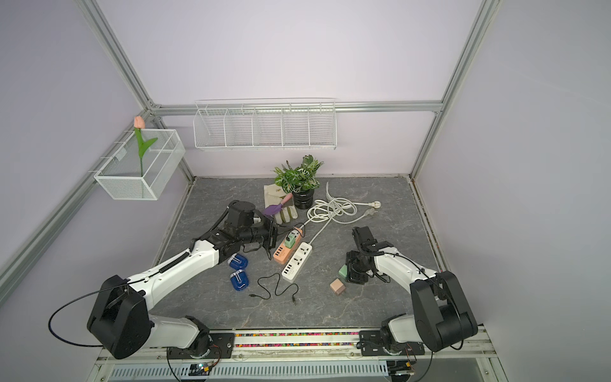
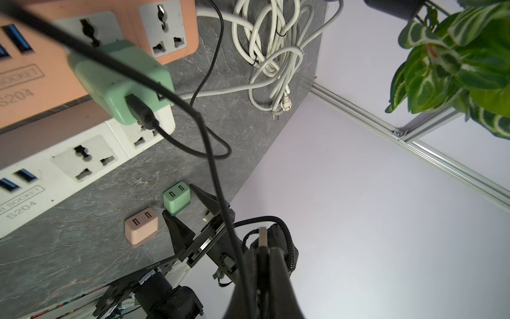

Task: Charge the electric shaver
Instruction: Adjust the plug at the center of the board, then pick up the plug from the center of the board.

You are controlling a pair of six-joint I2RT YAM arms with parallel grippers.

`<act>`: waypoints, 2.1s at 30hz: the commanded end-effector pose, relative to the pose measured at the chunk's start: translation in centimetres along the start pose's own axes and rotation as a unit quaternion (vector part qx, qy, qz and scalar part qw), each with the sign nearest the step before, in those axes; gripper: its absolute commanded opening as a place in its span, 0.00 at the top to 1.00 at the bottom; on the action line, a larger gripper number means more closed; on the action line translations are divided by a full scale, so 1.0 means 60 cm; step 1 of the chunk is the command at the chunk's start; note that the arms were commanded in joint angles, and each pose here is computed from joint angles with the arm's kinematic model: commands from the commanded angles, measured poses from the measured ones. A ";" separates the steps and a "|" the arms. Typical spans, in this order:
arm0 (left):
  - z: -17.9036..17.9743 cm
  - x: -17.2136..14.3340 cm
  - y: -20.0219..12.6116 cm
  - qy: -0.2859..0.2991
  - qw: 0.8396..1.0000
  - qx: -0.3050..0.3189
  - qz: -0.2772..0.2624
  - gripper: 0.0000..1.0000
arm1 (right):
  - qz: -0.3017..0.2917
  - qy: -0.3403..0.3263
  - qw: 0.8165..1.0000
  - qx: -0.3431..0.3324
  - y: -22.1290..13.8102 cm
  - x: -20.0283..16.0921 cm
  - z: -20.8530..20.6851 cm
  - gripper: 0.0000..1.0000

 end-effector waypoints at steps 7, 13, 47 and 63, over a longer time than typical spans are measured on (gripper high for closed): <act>0.003 -0.002 -0.003 -0.008 1.000 0.000 0.011 1.00 | 0.011 0.011 1.000 0.016 0.005 0.029 0.040 0.26; 0.001 0.002 -0.004 -0.010 1.000 -0.001 0.011 1.00 | 0.004 -0.014 1.000 0.020 -0.009 0.036 0.069 0.27; 0.002 0.015 0.001 -0.012 1.000 0.006 0.011 1.00 | 0.075 -0.188 0.972 -0.120 0.033 -0.004 0.024 0.48; -0.073 0.001 -0.008 0.017 0.997 -0.076 0.018 1.00 | 0.175 -0.305 0.875 0.333 -0.163 -0.181 0.256 0.90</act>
Point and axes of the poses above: each gripper's point midway between its finger pads, its own y axis out along the fingers, its own z axis along the line the jaws close on, x = y × z, the point moved 1 cm from there along -y, back along the fingers, and after that the axes turned 3 degrees about -y, right-handed, at the moved point
